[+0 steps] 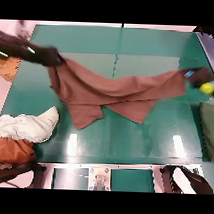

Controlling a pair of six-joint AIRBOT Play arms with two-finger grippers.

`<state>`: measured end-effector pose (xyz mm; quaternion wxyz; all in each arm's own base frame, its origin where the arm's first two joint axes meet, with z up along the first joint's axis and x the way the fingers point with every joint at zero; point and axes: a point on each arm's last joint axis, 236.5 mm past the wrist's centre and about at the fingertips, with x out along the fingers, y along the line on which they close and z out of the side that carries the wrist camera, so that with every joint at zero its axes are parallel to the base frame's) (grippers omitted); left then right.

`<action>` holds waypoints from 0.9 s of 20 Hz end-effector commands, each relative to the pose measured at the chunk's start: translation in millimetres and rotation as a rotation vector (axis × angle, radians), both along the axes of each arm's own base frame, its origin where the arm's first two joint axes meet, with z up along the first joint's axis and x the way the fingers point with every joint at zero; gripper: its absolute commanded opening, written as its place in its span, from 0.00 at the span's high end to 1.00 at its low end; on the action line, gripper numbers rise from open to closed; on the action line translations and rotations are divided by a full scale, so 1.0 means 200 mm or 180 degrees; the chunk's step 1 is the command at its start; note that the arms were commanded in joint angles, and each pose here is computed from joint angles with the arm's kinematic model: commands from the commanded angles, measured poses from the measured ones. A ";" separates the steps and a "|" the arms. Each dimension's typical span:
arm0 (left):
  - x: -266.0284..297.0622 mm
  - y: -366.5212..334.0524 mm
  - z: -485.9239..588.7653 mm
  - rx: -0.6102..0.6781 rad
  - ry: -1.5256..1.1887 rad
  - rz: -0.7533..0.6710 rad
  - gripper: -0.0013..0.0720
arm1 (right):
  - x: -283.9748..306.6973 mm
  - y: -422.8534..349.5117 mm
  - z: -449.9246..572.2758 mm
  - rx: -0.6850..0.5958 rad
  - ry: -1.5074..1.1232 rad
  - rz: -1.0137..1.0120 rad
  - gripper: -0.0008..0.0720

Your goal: Fold the shirts.

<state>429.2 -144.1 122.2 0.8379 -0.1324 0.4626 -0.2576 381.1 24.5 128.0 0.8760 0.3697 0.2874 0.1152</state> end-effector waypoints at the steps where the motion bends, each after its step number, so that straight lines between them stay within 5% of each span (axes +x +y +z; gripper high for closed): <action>1: 0.22 0.00 -0.62 -0.0014 0.0266 0.0375 0.95 | 0.07 -0.09 -0.76 -0.0061 0.0856 -0.0430 0.97; 5: 0.44 -0.03 -0.78 -0.0243 0.0151 0.0563 0.95 | 0.27 -0.14 -1.00 -0.0001 0.1140 -0.0376 0.97; 6: 0.47 -0.02 -0.77 -0.0242 0.0093 0.0625 0.84 | 0.32 -0.16 -1.00 -0.0020 0.1113 -0.0367 0.97; 7: 0.49 0.00 -0.76 -0.0238 0.0050 0.0669 0.48 | 0.37 -0.17 -0.98 -0.0038 0.1063 -0.0366 0.97; 8: 0.49 0.01 -0.75 -0.0240 0.0059 0.0648 0.30 | 0.41 -0.19 -0.93 -0.0096 0.0971 -0.0340 0.97; 12: 0.35 0.12 -0.57 -0.0521 0.0601 0.0319 0.30 | 0.45 -0.26 -0.75 -0.0291 0.0771 0.0061 0.53; 15: 0.12 0.26 -0.51 -0.0783 0.1451 0.0359 0.30 | 0.31 -0.37 -0.73 -0.0143 0.0940 0.0262 0.44; 18: -0.16 0.31 -0.68 -0.0466 0.2194 0.0288 0.30 | 0.11 -0.43 -0.83 -0.0185 0.1238 0.0521 0.36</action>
